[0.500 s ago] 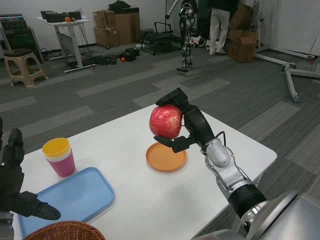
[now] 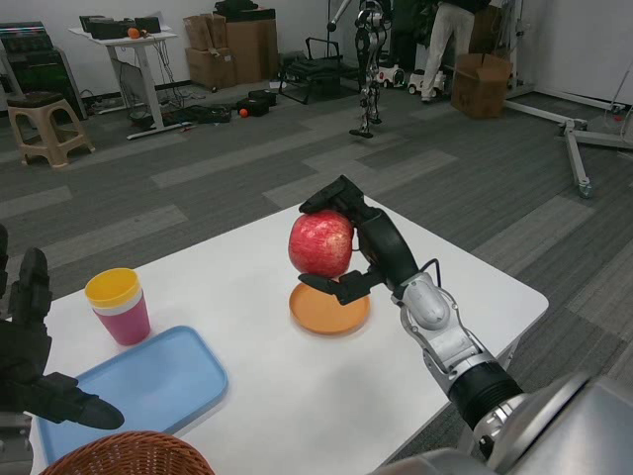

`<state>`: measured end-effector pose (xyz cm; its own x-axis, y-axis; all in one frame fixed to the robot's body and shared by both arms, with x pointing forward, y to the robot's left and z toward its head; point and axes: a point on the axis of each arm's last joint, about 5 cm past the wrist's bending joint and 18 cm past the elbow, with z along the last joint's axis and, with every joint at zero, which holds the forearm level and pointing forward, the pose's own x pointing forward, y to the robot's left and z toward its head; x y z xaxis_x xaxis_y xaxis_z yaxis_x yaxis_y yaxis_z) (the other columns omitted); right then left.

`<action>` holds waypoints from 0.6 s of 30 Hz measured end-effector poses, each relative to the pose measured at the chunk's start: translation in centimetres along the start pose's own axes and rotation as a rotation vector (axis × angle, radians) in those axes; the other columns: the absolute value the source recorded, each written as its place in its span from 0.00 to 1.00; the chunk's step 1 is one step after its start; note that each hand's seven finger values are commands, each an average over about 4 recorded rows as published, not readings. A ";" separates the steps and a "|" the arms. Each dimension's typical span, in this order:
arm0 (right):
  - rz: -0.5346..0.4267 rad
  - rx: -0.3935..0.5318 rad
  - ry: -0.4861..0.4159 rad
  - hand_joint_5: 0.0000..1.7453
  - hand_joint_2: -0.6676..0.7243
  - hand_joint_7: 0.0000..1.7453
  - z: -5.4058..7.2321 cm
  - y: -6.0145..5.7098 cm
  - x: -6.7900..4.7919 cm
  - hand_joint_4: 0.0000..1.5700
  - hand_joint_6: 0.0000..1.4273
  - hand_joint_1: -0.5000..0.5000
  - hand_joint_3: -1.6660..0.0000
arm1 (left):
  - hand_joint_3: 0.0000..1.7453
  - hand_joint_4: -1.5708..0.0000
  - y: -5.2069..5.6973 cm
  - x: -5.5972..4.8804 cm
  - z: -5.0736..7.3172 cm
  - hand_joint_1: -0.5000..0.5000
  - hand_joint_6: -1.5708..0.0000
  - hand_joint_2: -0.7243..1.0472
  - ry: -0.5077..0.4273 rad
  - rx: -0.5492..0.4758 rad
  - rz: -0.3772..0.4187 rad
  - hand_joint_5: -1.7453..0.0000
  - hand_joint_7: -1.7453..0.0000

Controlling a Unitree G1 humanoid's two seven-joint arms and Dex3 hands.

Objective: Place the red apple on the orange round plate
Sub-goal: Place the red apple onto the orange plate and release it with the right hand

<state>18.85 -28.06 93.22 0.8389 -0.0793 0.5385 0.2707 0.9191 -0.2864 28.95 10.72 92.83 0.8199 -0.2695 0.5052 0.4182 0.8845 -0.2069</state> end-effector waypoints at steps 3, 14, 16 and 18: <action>0.000 0.000 0.000 0.78 0.05 0.80 0.0 0.0 0.0 0.64 0.52 0.28 0.33 | 0.01 1.00 0.0 0.0 0.0 0.00 0.98 0.10 0.000 0.000 0.000 1.00 0.92; 0.000 0.000 0.001 0.78 0.07 0.80 0.0 0.0 0.0 0.64 0.54 0.27 0.33 | 0.04 1.00 0.0 0.0 0.0 0.00 0.98 0.10 0.001 0.000 0.001 1.00 0.90; 0.000 0.000 0.001 0.78 0.06 0.80 0.0 0.0 0.0 0.64 0.54 0.26 0.33 | 0.03 1.00 0.0 0.0 0.0 0.00 0.98 0.10 0.001 0.000 0.001 1.00 0.90; 0.000 0.000 0.001 0.78 0.07 0.80 0.0 0.0 0.0 0.64 0.54 0.27 0.33 | 0.03 1.00 0.0 0.0 0.0 0.00 0.98 0.10 0.001 0.000 0.001 1.00 0.92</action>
<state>18.85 -28.06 93.21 0.8393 -0.0793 0.5378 0.2704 0.9191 -0.2865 28.93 10.73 92.79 0.8207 -0.2692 0.5040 0.4176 0.8846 -0.2075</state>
